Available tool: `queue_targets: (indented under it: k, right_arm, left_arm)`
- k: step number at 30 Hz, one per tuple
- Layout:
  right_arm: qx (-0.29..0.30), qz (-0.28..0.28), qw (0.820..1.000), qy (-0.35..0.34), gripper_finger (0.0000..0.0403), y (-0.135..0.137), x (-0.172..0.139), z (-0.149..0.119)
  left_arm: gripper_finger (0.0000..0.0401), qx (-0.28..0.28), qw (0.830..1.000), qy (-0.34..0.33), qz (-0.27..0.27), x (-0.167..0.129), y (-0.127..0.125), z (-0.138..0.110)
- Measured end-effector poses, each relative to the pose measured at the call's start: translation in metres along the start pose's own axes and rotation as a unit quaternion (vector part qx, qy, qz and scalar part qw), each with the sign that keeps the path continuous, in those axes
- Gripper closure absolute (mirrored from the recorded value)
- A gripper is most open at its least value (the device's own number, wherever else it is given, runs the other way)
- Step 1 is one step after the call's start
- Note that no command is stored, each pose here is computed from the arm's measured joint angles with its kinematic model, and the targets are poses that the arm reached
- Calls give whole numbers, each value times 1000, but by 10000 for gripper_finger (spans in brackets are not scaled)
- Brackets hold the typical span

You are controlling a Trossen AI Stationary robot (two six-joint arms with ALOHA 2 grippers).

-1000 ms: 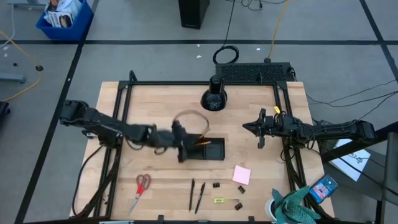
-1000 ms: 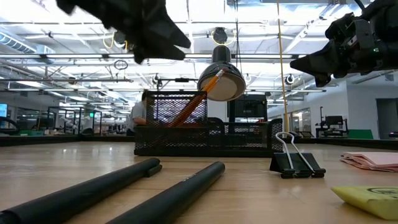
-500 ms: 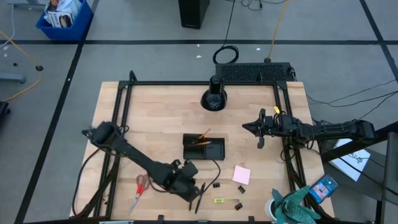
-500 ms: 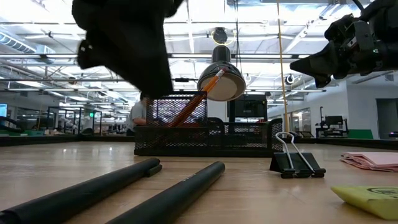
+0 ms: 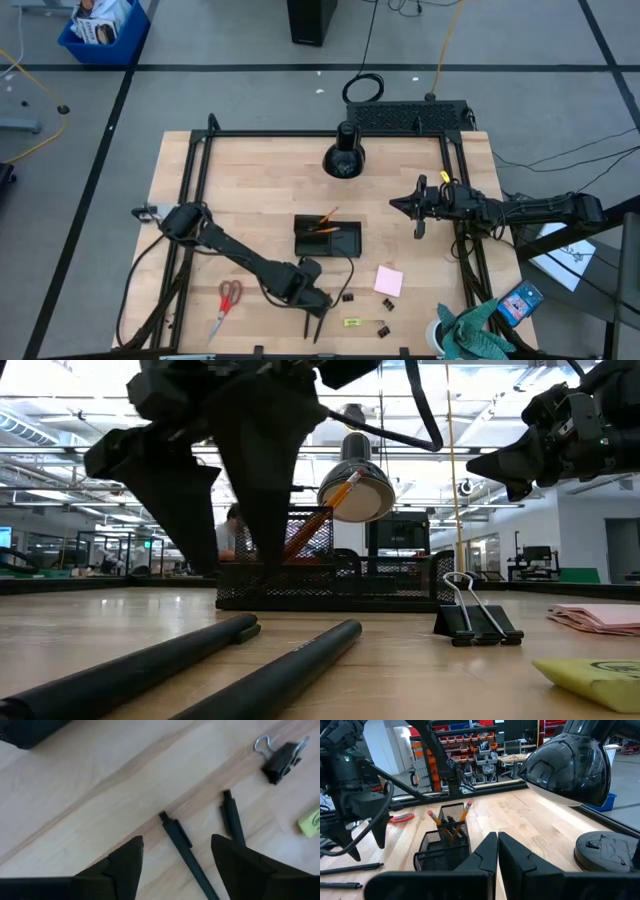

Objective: Pick and place office supplies into organizer
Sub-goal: Put the black pen into the black desk organizer

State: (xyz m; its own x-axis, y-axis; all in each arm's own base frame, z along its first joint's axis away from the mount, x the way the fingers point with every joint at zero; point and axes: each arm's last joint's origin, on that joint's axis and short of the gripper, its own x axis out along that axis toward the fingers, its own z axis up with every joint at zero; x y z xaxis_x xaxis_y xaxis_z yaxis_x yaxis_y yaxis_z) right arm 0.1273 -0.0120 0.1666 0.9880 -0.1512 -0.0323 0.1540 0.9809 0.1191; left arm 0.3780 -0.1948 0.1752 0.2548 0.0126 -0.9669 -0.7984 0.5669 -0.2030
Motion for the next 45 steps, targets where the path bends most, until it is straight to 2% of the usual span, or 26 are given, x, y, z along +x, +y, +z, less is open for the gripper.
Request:
queue_targets:
  k: [6,14,24,28,34,39,42,45]
  right_arm:
    - [0,0,1000,3,394,0,0,-1]
    - [0,0,1000,4,394,0,0,-1]
    - [-1,-1,1000,3,394,0,0,-1]
    - [-1,-1,1000,3,394,0,0,-1]
    - [-1,-1,1000,3,394,0,0,-1]
    - [-1,-1,1000,3,394,0,0,-1]
    - [-1,0,1000,1,394,0,0,0]
    - [-1,0,1000,-7,394,0,0,1]
  left_arm:
    - [151,-13,1000,16,-1,1,1,4]
    - [151,-16,998,57,20,25,1,0]
    - [154,-6,997,68,35,42,2,-1]
    - [189,14,996,72,42,43,3,-4]
    - [280,48,994,86,45,44,5,-5]
    - [346,105,990,90,38,44,5,-6]
    - [373,142,986,87,30,44,3,-5]
    - [381,185,981,59,24,42,2,-5]
